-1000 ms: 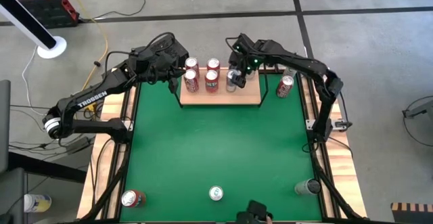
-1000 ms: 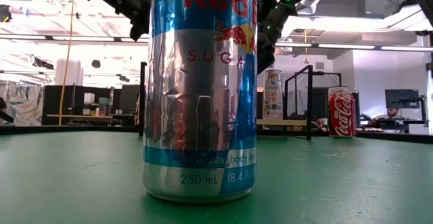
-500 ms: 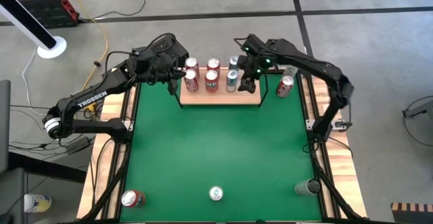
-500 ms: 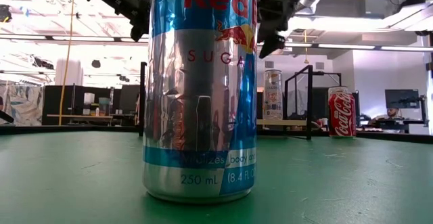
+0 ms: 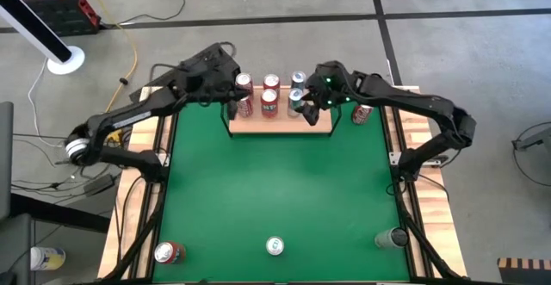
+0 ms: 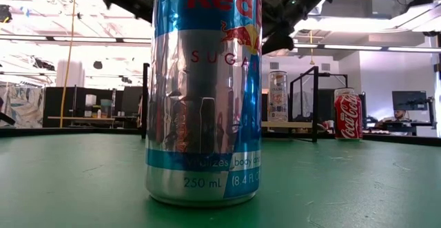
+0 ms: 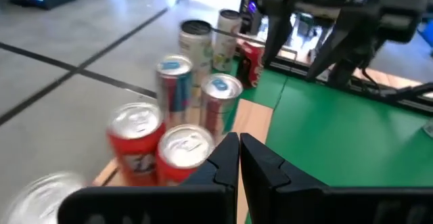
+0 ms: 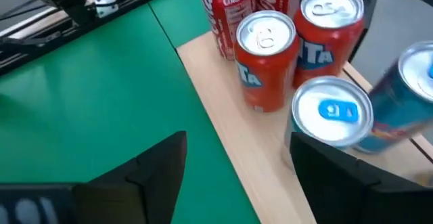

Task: Place canned beverage on shelf
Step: Put the top blue soda can on the shelf

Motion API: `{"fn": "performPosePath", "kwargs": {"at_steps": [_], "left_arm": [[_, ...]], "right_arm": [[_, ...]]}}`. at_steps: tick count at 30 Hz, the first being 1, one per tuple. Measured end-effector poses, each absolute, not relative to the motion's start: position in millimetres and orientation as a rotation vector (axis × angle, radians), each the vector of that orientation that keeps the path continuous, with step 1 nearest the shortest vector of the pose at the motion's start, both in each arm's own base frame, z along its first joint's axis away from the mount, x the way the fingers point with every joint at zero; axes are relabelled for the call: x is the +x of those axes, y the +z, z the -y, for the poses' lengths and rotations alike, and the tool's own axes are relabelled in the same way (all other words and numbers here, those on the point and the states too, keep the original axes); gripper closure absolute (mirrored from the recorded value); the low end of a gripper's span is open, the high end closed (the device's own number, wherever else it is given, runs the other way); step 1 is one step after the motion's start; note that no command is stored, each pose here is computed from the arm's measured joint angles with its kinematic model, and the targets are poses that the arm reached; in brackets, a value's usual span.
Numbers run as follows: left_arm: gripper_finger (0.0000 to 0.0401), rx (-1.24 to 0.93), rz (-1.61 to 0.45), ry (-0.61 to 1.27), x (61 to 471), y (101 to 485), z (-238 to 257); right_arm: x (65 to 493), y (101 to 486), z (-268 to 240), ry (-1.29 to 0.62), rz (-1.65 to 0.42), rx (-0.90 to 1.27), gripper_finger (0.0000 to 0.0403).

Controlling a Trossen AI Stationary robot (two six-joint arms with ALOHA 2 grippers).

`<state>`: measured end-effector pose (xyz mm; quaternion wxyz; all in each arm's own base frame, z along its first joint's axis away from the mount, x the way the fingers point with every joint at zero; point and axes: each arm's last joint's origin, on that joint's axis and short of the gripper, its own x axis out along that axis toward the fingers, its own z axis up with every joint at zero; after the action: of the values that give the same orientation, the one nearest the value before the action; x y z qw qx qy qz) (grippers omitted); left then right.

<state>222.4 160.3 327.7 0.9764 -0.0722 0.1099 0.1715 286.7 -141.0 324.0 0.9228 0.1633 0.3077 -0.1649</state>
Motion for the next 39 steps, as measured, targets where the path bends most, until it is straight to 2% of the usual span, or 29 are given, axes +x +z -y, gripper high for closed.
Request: {"fn": "performPosePath", "kwargs": {"at_steps": [5, 7, 13, 14, 22, 39], "left_arm": [[0.0401, -0.123, -0.273, 0.298, 267, 322, -180], [0.0401, -0.125, -0.286, 0.271, 286, 320, -188], [0.0401, -0.087, -0.382, 0.235, 328, 313, -211], [0.0401, -0.080, -0.405, 0.231, 334, 311, -215], [0.0401, -0.074, -0.510, 0.222, 354, 297, -229], [0.0401, 0.040, -0.600, 0.264, 369, 279, -218]], "right_arm": [[272, 333, 138, -0.404, -0.653, 0.326, 0.0175], [267, 335, 141, -0.416, -0.656, 0.309, 0.0216], [256, 322, 162, -0.463, -0.658, 0.276, 0.0372], [254, 316, 167, -0.466, -0.648, 0.280, 0.0384], [233, 282, 200, -0.439, -0.518, 0.389, 0.0386], [246, 263, 213, -0.460, -0.512, 0.372, 0.0387]]}}
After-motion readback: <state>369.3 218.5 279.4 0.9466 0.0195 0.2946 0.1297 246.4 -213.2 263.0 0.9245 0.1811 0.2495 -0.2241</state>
